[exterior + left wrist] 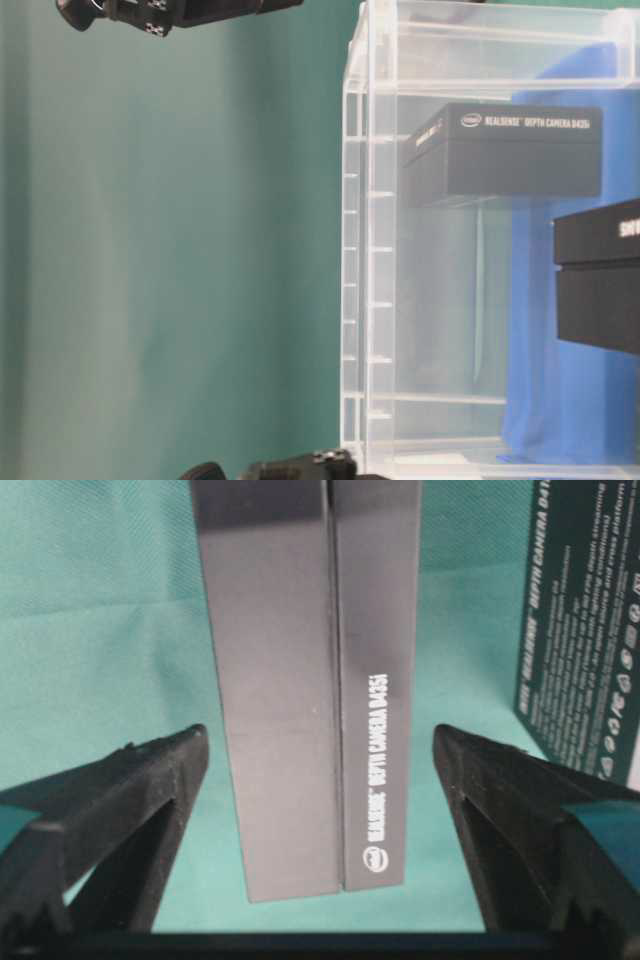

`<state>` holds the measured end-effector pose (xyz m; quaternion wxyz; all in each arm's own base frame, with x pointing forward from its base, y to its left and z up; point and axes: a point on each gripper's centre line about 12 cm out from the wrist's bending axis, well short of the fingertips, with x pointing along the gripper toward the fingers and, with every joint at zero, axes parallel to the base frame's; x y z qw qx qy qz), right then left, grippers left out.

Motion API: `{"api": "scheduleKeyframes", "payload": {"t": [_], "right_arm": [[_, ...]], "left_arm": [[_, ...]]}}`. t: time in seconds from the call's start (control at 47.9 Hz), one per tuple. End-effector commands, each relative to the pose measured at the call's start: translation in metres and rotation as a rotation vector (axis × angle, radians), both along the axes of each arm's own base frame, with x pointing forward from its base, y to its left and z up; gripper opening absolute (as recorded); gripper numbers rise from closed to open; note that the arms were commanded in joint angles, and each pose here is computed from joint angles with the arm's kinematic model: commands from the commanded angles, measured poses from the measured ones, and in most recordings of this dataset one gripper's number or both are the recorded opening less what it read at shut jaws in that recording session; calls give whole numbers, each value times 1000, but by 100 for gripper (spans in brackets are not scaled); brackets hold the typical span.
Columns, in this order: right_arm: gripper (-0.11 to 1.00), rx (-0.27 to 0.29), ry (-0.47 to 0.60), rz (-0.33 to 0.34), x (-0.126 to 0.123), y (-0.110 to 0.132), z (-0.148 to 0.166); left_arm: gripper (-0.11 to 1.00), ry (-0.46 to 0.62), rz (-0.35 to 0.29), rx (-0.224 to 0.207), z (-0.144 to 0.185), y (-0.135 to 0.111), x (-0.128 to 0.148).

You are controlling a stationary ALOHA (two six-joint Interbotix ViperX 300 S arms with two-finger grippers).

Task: Take out the box from the case.
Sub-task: 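Open the left gripper and retract it to the upper left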

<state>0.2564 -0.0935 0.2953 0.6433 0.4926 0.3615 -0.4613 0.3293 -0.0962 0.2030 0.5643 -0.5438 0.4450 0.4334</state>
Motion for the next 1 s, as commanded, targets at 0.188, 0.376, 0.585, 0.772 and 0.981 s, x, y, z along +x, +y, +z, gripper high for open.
{"api": "scheduleKeyframes", "payload": {"t": [0.188, 0.376, 0.585, 0.772, 0.981], "right_arm": [[91, -10, -28, 6, -1, 2, 8], [91, -9, -26, 8, -1, 2, 8], [91, -9, -26, 10, -1, 3, 8], [91, -10, -28, 10, -1, 3, 8], [91, -10, -28, 11, -1, 3, 8]], "left_arm": [[97, -30, 2, -11, 10, 0, 3], [97, -35, 2, -12, 11, 0, 4], [97, -52, 1, -17, 18, -1, 7], [97, -88, 2, -28, 36, -3, 14], [97, -79, 0, -19, 63, -4, 17]]}}
